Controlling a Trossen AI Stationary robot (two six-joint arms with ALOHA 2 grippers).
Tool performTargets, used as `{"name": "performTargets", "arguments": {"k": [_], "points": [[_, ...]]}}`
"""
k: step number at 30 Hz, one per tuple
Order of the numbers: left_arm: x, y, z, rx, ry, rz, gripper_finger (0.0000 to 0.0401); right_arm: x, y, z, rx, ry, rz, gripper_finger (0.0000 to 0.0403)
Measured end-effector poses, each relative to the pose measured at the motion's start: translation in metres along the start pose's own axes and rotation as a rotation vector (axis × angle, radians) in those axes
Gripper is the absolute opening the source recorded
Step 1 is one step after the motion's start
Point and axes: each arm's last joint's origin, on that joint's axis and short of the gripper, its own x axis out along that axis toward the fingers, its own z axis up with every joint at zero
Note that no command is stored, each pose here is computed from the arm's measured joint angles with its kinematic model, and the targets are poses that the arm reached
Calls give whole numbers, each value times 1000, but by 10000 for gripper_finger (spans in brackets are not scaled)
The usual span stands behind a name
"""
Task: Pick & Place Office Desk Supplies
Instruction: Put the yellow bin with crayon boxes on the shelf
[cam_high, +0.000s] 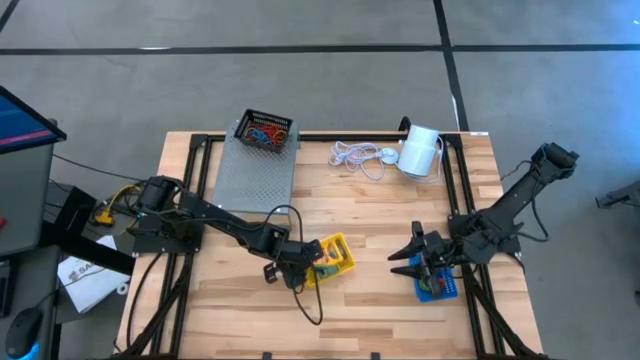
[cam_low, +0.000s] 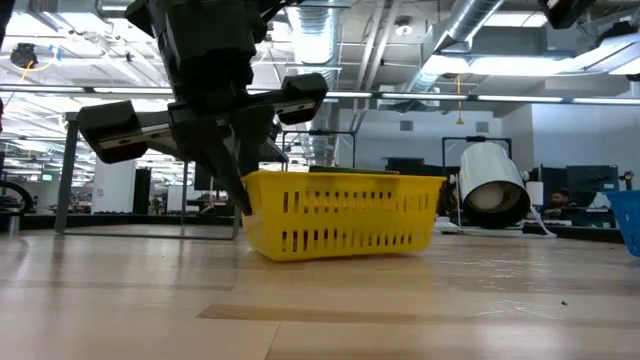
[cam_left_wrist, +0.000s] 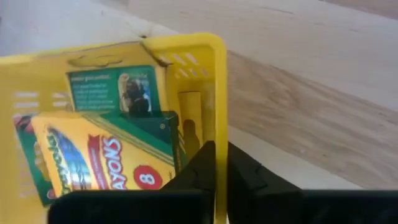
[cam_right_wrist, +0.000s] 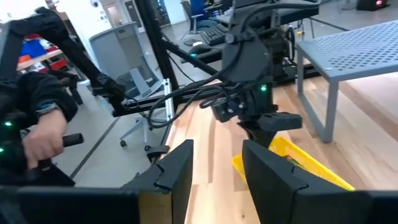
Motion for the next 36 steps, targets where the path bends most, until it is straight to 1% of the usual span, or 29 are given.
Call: {"name": "performTargets", "arguments": {"k": [4,9,13,14,20,22,25,28,36], "points": [[0,0,0,-2,-4,-4,12,-2,4,0,3,-2,22,134],[0,-1,1,1,-2,-7,5,-3,6,-1,1,1,33,133],[-2,-5,8,17,33,8,4,-3,6,-1,2,0,33,133],[-3,-5,11,6,37,4,4,-3,6,-1,2,0,33,133],[-15,-3,26,-93,24,-5,2,-3,6,0,11,-13,38,133],[-23,-1,30,-121,6,10,2,-3,6,1,13,-16,39,133],[-41,5,36,-176,-39,56,2,-3,6,1,13,-16,39,133],[-63,9,38,-266,-89,105,1,-3,6,1,14,-17,40,133],[-113,11,34,-483,-126,234,1,-3,6,1,14,-17,40,133]]}}
